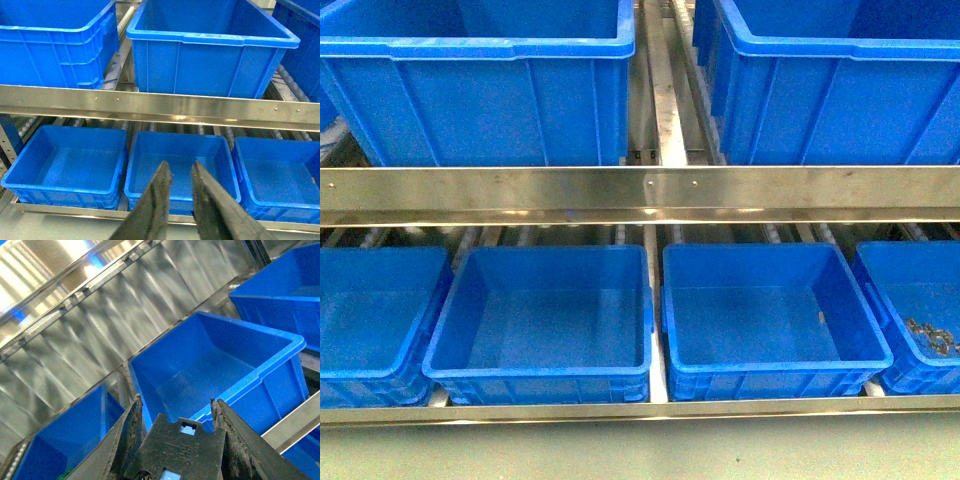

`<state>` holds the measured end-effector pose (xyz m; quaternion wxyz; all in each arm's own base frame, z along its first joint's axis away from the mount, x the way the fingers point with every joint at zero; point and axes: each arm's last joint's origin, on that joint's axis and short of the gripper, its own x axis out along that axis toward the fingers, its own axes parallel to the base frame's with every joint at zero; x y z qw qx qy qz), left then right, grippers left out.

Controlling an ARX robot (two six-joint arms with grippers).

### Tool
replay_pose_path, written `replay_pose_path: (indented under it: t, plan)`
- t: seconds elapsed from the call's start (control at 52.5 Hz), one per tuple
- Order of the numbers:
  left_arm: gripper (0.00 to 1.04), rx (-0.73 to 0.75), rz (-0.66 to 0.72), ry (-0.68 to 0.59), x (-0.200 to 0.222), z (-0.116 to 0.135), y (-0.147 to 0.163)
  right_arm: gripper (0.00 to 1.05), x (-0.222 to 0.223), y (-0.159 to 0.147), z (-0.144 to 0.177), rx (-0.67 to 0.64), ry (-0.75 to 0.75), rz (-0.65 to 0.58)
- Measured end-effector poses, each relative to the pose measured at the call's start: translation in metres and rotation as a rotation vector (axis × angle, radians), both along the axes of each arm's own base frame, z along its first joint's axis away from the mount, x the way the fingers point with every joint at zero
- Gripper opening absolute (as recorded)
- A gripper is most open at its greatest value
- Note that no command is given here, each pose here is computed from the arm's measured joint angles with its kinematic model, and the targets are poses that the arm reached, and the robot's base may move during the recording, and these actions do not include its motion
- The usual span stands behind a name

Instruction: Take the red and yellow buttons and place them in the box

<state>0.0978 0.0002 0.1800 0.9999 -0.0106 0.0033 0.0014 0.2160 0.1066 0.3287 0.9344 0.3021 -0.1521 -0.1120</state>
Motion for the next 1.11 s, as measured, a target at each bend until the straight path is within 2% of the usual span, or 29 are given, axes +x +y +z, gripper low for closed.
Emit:
replay_pose_path:
  t: [0.076, 0.286, 0.476, 0.762, 0.819, 0.953, 1.105]
  plan:
    - [0.02, 0.002, 0.000, 0.000, 0.000, -0.001, 0.000, 0.35, -0.001, 0.001, -0.004, -0.020, 0.017, -0.003]
    - [0.02, 0.009, 0.000, -0.001, 0.000, -0.011, 0.000, 0.35, -0.005, 0.009, -0.007, -0.066, 0.038, 0.022]
    - [0.02, 0.011, 0.000, -0.010, -0.001, -0.011, 0.000, 0.35, -0.007, 0.012, -0.012, -0.084, 0.052, 0.035]
    - [0.53, 0.011, 0.000, -0.011, -0.001, -0.010, 0.000, 0.35, -0.010, 0.015, -0.018, -0.118, 0.071, 0.036]
    - [0.69, 0.011, 0.000, -0.011, -0.001, -0.010, 0.000, 0.35, -0.012, 0.015, -0.020, -0.128, 0.076, 0.029]
    - [0.98, 0.011, 0.000, -0.011, -0.001, -0.010, 0.000, 0.35, -0.016, 0.014, -0.017, -0.122, 0.066, 0.032]
    - [0.97, 0.013, 0.000, -0.011, -0.001, -0.010, 0.000, 0.35, -0.014, 0.012, -0.020, -0.130, 0.090, 0.039]
